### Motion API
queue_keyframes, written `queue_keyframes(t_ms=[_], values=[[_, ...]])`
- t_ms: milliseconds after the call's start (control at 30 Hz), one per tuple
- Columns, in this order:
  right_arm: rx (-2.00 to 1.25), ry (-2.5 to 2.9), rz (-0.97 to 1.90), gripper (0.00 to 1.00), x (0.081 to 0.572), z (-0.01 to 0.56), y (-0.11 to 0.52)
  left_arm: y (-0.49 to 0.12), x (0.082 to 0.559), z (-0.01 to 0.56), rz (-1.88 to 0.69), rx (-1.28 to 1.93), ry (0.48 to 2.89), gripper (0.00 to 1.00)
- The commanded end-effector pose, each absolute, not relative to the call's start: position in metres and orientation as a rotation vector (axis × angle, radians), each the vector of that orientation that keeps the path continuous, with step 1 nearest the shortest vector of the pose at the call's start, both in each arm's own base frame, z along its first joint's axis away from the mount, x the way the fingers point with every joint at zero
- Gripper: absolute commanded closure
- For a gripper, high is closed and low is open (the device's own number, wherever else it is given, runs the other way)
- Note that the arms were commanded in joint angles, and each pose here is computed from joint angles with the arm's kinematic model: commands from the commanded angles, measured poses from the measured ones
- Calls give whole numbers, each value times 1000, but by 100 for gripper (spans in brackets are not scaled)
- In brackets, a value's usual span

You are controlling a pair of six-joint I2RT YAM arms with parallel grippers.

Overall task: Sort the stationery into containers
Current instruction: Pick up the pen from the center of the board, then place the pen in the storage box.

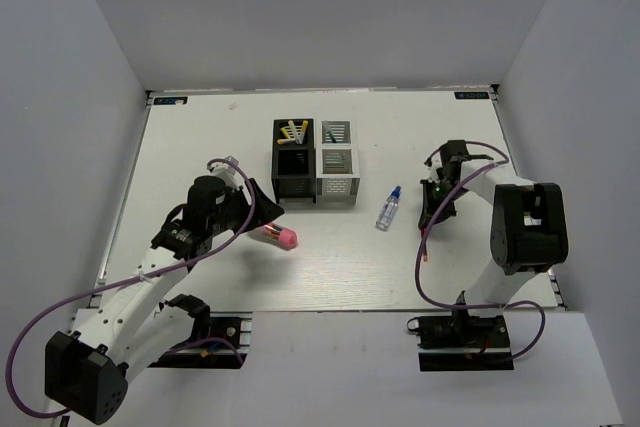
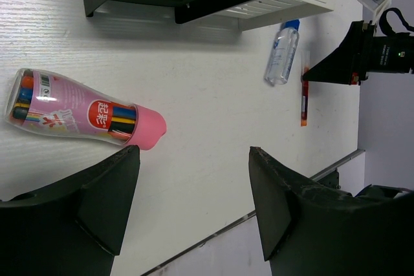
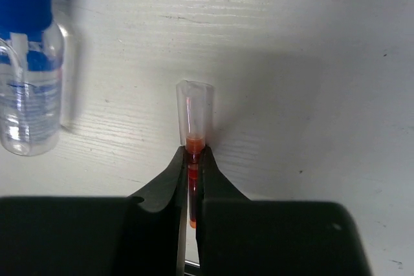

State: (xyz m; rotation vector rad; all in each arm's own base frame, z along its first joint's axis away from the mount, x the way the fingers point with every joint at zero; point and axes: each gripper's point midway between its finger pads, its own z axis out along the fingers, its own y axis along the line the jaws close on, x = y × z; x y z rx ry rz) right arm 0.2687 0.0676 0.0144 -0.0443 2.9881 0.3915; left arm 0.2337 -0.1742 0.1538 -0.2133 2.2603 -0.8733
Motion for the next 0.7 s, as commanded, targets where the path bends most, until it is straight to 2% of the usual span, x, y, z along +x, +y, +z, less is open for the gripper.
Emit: queue_keyframes(t_ms=[0,367,600,633,667], values=[[-147,2886,390,100,289,35,68,-175,238,169,-875,-202,2227,22],[-582,2143,633,100,378,229,127,-176,235,159,-885,-212,2242,22],[-836,1677,787,100,422,308,214,-176,235,157,-891,-224,2243,22],[-838,1693,821,100,437,292,225,-177,236,155,-888,-227,2252,22],[-847,1614,817,100,446,320,234,-176,234,153,-889,-240,2262,22]])
